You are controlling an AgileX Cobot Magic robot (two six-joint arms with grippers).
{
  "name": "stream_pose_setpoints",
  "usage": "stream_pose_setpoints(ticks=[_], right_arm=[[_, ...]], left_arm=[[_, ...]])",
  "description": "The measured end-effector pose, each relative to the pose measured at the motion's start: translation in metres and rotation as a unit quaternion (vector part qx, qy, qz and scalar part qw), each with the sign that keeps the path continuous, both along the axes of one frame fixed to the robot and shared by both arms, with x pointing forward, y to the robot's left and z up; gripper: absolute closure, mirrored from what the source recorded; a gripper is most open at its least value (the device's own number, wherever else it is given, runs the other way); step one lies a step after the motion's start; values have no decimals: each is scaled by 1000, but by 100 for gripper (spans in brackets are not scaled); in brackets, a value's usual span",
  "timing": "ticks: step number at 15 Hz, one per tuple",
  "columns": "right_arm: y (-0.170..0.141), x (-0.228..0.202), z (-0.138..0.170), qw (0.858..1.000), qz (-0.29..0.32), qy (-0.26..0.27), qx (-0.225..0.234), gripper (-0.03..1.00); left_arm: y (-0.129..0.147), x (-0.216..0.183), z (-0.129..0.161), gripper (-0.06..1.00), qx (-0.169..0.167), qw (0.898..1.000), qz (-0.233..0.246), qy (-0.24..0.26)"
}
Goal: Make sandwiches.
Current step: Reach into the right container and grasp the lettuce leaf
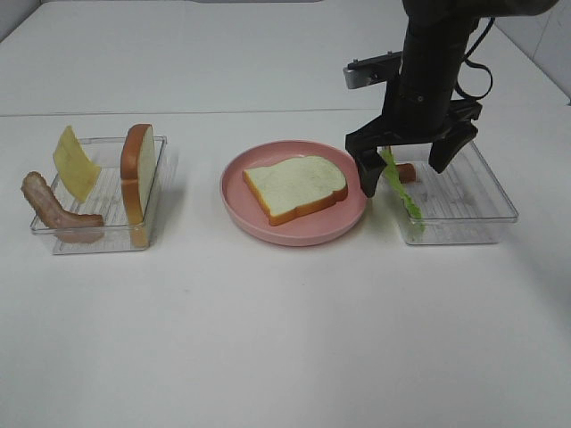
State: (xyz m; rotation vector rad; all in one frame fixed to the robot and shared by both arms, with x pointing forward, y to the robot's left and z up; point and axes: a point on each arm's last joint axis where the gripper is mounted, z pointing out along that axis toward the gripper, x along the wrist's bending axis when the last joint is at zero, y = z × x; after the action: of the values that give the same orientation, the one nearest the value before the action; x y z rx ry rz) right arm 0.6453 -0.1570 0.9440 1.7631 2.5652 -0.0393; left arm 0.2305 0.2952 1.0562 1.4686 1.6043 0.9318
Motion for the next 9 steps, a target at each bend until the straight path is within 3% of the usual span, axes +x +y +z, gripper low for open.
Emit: stream_pose_setpoints(ticks=[3,5,8,9], right_arm=[[0,1,-6,1000,0,5,-1,2],[1,2,-6,1000,0,1,1,10],[1,2,-6,1000,0,-4,3,31],[1,3,-6,1000,0,-5,3,43]], left_arm=[[0,0,0,4,0,1000,0,0],[0,0,0,4,0,1000,0,0],[0,0,0,4,0,1000,0,0],[0,0,0,4,0,1000,0,0]])
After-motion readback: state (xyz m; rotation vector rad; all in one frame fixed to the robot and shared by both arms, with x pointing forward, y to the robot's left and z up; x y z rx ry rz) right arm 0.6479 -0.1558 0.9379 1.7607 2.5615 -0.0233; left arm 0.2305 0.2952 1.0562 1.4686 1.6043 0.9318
